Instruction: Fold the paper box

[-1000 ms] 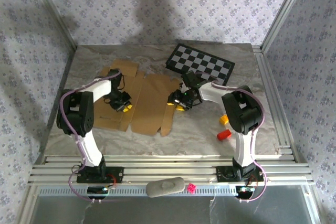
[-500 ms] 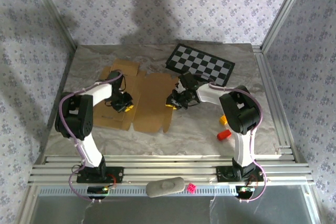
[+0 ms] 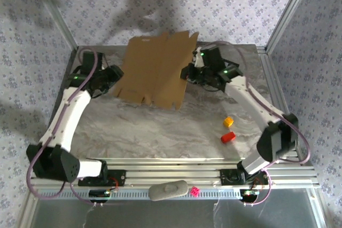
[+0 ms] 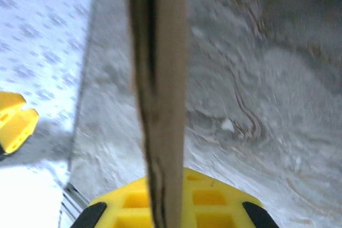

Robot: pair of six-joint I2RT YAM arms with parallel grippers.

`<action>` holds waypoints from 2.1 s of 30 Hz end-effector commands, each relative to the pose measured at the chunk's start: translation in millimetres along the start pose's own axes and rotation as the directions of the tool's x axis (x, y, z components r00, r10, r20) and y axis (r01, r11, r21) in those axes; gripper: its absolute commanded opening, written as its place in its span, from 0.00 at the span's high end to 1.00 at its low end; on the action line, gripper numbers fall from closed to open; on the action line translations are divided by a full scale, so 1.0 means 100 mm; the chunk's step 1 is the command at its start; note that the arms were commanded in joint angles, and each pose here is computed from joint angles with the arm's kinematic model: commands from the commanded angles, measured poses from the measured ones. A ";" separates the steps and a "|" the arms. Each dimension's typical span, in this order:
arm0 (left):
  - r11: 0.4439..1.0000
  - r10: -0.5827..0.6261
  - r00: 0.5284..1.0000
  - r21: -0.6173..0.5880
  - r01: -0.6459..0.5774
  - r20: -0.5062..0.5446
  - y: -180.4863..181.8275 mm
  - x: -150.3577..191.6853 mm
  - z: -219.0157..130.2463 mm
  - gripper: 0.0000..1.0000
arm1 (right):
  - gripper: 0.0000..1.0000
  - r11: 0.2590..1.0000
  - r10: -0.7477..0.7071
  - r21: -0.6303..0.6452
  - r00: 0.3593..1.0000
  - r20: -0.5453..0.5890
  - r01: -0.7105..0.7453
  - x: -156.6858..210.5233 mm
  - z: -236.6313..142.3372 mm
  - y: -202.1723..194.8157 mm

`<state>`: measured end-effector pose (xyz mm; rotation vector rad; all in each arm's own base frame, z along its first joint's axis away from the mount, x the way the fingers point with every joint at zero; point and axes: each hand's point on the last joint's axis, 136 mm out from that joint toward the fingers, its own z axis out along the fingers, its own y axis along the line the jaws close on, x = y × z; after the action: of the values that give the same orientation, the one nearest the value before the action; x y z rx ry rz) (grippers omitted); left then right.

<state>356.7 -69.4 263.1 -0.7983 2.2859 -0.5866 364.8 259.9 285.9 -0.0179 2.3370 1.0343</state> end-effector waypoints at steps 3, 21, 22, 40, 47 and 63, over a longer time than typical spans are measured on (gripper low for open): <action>0.995 -0.074 0.997 0.069 0.074 0.011 -0.10 -0.06 -0.15 0.42 | 1.00 0.988 -0.117 -0.073 0.965 0.235 0.137 -0.45 -0.77 0.47; 0.946 -0.098 0.995 0.308 0.101 -0.024 -0.85 -0.19 -0.29 0.36 | 1.00 0.235 -0.939 0.432 0.318 -0.131 0.871 0.55 -0.38 0.52; 0.941 -0.106 0.994 0.320 0.107 -0.023 -0.86 -0.22 -0.30 0.36 | 1.00 0.229 -0.937 0.433 0.318 -0.143 0.872 0.59 -0.32 0.47; 0.960 0.066 0.986 -0.260 -0.104 -0.151 0.47 -0.07 0.21 0.26 | 1.00 0.112 -0.910 0.256 0.202 -0.361 0.960 1.36 0.08 -0.19; 0.990 0.126 0.992 -0.069 -0.124 0.023 -0.03 -0.48 0.16 0.21 | 1.00 0.097 -0.912 0.259 0.190 -0.363 0.961 1.37 0.07 -0.15; 0.920 0.390 0.920 0.062 -0.387 -0.043 -0.66 -0.76 0.93 0.21 | 1.00 0.105 -0.916 0.263 0.197 -0.351 0.959 1.36 0.04 -0.07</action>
<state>483.4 -69.4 245.2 -0.4249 2.4272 -0.4697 255.9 288.7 191.9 -1.3237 1.8846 -0.2166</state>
